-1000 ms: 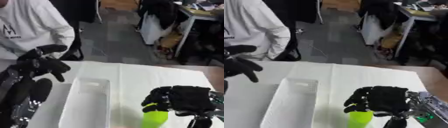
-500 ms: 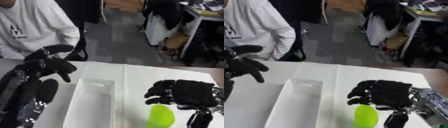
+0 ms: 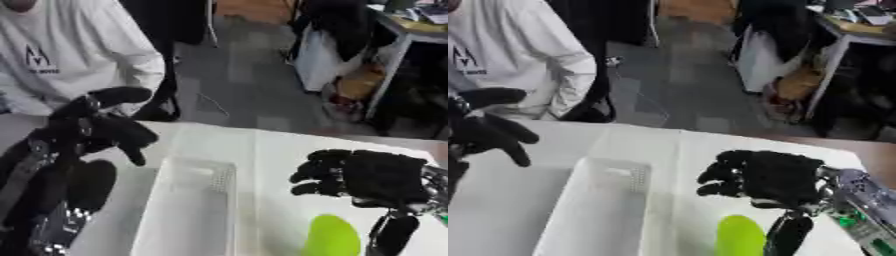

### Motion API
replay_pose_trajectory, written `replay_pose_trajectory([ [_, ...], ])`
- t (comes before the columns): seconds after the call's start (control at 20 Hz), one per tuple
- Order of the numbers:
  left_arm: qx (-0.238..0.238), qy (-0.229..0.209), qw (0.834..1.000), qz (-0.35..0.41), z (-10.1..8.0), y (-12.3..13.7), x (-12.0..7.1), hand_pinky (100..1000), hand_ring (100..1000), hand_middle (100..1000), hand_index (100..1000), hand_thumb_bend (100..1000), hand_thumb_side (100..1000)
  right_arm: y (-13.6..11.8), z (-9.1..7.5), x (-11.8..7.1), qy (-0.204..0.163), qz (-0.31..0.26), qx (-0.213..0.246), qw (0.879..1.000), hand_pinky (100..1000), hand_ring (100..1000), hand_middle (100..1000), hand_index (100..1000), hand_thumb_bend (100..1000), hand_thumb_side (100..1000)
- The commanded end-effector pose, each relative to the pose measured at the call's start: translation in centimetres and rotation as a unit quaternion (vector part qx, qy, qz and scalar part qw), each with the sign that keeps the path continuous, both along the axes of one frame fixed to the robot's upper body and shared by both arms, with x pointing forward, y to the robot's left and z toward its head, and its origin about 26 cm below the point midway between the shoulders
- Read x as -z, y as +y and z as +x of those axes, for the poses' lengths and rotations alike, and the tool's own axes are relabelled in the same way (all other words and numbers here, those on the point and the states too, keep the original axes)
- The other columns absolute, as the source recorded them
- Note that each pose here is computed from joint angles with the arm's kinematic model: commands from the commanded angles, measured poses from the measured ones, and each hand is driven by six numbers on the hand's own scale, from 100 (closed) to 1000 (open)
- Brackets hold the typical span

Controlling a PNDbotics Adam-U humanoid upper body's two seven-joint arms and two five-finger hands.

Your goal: Pick up objects on the table and place them in the box.

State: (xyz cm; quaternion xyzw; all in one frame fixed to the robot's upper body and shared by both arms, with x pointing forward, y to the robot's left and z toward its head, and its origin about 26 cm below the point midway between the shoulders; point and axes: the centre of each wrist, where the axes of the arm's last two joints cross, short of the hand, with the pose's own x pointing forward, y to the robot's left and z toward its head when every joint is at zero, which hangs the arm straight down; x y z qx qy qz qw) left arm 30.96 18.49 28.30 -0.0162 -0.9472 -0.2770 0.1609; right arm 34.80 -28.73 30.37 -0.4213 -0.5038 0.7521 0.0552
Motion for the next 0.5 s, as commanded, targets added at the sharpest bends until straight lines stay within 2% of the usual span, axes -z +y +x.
replay_pose_trajectory([
  [0.05,0.01,-0.015,1.0,0.0,-0.38,-0.31,-0.82,474,620,852,673,253,755,-0.39,-0.37,-1.61,-0.043,-0.035,0.011,0.998,1000,955,910,955,909,504],
  [0.3,0.012,-0.017,1.0,0.0,-0.38,-0.34,-0.92,474,620,852,672,253,754,-0.55,-0.23,-1.62,-0.067,-0.062,0.019,0.996,1000,958,910,953,899,522],
  [0.4,0.011,-0.016,1.0,0.001,-0.38,-0.32,-0.9,475,620,852,672,255,757,-0.64,-0.12,-1.43,-0.068,-0.065,0.017,0.995,1000,952,907,951,924,545],
  [0.5,0.011,-0.017,1.0,0.001,-0.38,-0.29,-0.9,475,620,852,672,253,754,-0.69,0.0,-1.12,-0.061,-0.067,0.013,0.996,1000,948,906,949,891,545],
])
